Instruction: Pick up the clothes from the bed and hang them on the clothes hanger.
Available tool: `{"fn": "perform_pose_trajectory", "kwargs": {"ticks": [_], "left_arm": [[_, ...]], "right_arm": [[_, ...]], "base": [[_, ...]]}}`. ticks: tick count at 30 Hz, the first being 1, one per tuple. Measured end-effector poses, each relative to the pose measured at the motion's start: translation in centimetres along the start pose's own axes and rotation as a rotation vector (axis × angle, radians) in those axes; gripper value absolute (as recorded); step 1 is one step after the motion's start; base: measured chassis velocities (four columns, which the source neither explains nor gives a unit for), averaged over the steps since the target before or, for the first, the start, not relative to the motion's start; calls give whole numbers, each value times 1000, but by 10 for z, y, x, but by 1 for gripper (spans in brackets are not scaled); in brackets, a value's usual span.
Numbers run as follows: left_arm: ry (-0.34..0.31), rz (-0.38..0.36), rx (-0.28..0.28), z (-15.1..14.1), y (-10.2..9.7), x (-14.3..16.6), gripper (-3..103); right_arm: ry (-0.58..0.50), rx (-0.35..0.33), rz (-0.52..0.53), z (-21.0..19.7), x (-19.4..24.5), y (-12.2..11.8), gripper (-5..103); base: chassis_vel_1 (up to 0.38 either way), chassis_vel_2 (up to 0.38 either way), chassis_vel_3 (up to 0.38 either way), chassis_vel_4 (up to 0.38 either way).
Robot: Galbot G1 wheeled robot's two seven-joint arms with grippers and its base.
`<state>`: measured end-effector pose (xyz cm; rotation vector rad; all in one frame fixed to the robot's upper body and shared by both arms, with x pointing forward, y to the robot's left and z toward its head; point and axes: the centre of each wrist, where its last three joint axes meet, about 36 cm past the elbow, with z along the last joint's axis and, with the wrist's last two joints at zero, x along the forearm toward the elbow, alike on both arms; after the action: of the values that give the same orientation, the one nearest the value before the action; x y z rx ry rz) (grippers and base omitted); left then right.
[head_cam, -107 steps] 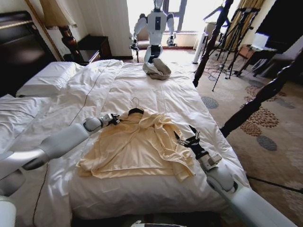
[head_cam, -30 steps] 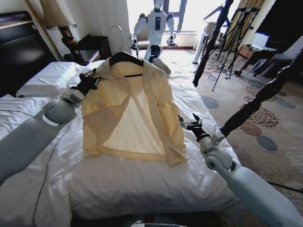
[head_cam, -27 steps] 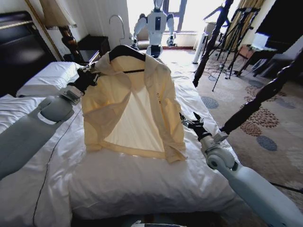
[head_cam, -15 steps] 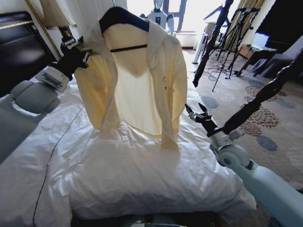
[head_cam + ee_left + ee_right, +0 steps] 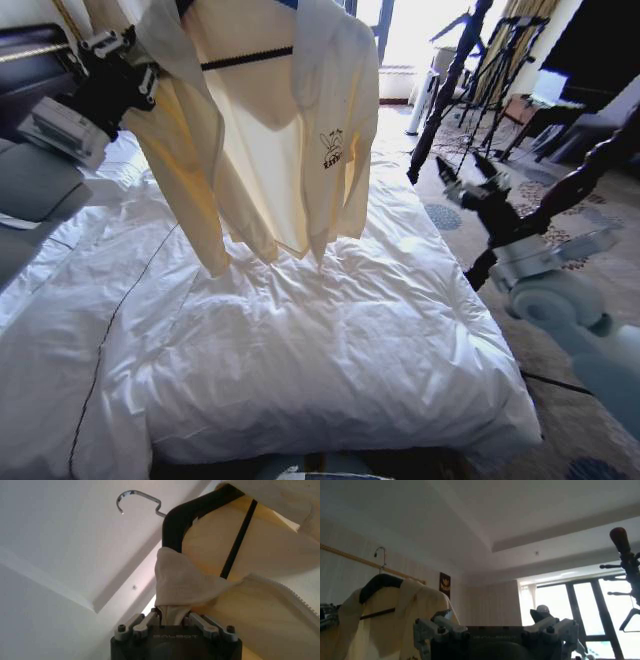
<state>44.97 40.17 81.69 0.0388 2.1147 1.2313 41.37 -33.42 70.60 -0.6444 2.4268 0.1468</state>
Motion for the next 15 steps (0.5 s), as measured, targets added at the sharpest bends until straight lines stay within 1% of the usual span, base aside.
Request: {"fn": "perform_pose_trajectory", "kwargs": {"ticks": [1, 2, 4, 7, 8, 10, 12, 13, 15], "left_arm": [[0, 5, -1, 0, -1, 0, 18], [-3, 18, 0, -1, -3, 1, 18], [-4, 24, 1, -2, -5, 1, 18], [-15, 62, 13, -10, -18, 2, 18], [-15, 62, 13, -10, -18, 2, 18], [-21, 74, 16, -15, -22, 0, 18], [-28, 63, 20, -18, -19, -5, 18], [-28, 63, 20, -18, -19, -5, 18], [-30, 43, 22, -18, -11, -12, 18]], "right_arm": [[-6, -3, -8, -5, -4, 3, 100], [-11, -30, -24, -16, -12, 12, 100], [-9, -41, -30, -17, -14, 15, 100], [34, -90, -67, -15, -18, 33, 100], [34, -90, -67, -15, -18, 33, 100], [56, -121, -86, -11, -18, 45, 100], [82, -147, -113, -2, -18, 57, 100], [82, -147, -113, -2, -18, 57, 100], [90, -148, -132, 5, -20, 64, 100]], "base": [[0, 0, 0, 0], [0, 0, 0, 0], [0, 0, 0, 0], [0, 0, 0, 0], [0, 0, 0, 0], [0, 0, 0, 0], [0, 0, 0, 0], [0, 0, 0, 0], [0, 0, 0, 0]]}}
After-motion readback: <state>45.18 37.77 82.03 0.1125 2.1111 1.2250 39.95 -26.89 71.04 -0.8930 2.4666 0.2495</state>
